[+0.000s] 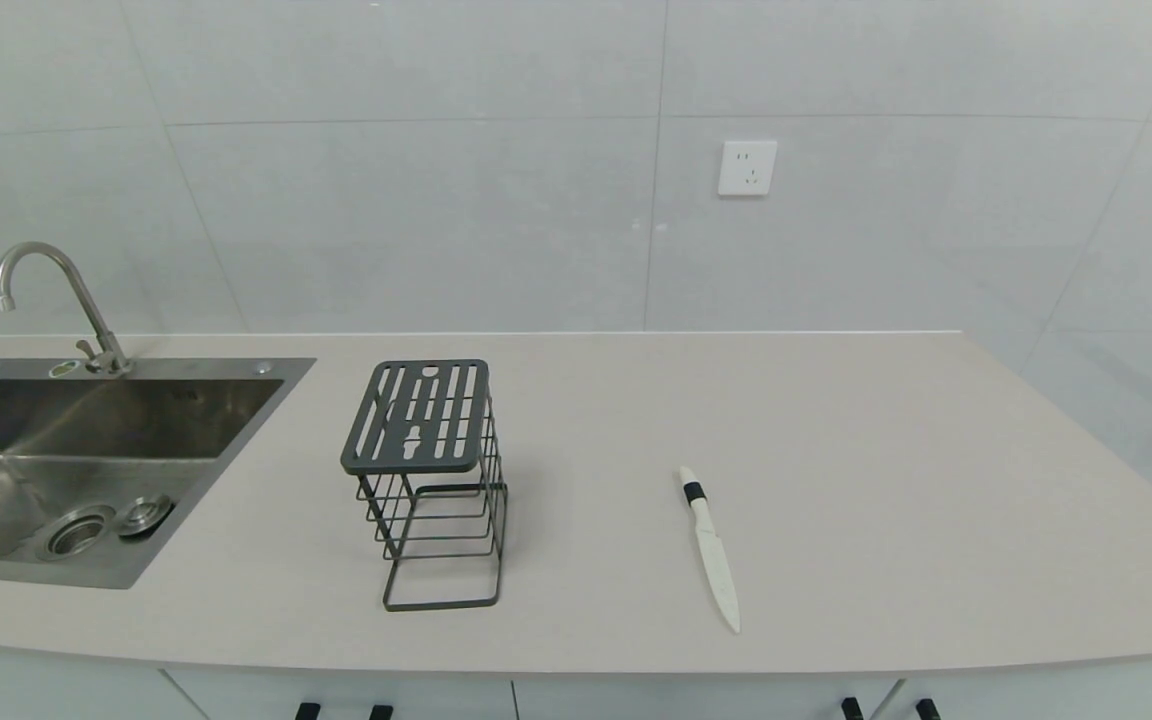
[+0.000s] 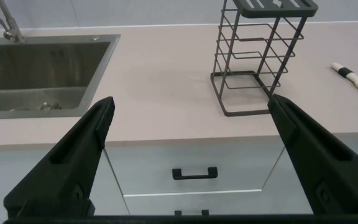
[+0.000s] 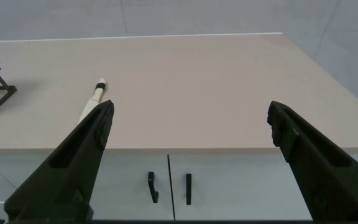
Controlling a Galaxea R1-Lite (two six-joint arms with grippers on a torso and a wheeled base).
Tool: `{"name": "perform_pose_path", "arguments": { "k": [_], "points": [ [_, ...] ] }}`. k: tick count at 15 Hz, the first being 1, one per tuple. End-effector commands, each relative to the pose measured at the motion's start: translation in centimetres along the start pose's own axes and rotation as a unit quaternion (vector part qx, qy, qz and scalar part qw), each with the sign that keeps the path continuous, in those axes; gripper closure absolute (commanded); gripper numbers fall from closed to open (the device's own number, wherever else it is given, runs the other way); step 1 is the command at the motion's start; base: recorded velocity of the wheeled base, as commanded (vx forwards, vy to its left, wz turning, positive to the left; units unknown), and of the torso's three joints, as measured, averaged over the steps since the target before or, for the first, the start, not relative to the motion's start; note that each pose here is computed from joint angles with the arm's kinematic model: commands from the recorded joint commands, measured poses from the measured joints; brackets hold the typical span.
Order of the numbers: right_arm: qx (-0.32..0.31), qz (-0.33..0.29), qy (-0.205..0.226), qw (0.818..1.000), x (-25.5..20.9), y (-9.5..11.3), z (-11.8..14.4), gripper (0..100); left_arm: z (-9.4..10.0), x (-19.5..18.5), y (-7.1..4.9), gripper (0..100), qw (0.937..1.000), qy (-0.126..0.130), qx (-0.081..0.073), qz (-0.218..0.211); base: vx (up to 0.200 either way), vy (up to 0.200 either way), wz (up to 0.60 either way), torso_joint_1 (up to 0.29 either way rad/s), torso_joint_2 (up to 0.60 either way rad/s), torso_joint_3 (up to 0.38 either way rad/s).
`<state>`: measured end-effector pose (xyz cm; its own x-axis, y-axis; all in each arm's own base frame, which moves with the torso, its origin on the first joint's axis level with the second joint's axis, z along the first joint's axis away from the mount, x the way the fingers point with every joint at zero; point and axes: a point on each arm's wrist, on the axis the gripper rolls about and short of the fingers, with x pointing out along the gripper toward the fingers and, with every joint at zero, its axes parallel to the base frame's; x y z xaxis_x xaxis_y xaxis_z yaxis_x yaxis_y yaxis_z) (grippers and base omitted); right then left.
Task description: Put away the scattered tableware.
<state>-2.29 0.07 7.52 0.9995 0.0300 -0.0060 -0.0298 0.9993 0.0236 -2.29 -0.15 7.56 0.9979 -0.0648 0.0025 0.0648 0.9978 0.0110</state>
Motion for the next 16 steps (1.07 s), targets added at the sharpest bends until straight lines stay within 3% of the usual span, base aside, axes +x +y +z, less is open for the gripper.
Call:
{"name": "perform_pose_path", "arguments": {
  "k": [1, 4, 12, 16],
  "points": [
    [0.001, 0.0, 0.001, 1.0, 0.01, 0.0, 0.0, 0, 0.01, 0.01, 0.0, 0, 1.0, 0.001, 0.0, 0.0, 0.0, 0.0, 0.0, 0.0, 0.0, 0.0],
    [0.001, 0.0, 0.001, 1.0, 0.01, 0.0, 0.0, 0, 0.01, 0.01, 0.0, 0, 1.0, 0.001, 0.0, 0.0, 0.0, 0.0, 0.0, 0.107, -0.02, 0.099],
    [0.0, 0.0, 0.001, 1.0, 0.01, 0.0, 0.0, 0, 0.01, 0.01, 0.0, 0, 1.0, 0.001, 0.0, 0.0, 0.0, 0.0, 0.0, 0.298, -0.07, 0.219],
    [0.0, 0.0, 0.0, 1.0, 0.0, 0.0, 0.04, 0, 0.01, 0.01, 0.0, 0, 1.0, 0.001, 0.0, -0.001, 0.0, 0.0, 0.0, 0.048, -0.02, 0.033]
  ]
}}
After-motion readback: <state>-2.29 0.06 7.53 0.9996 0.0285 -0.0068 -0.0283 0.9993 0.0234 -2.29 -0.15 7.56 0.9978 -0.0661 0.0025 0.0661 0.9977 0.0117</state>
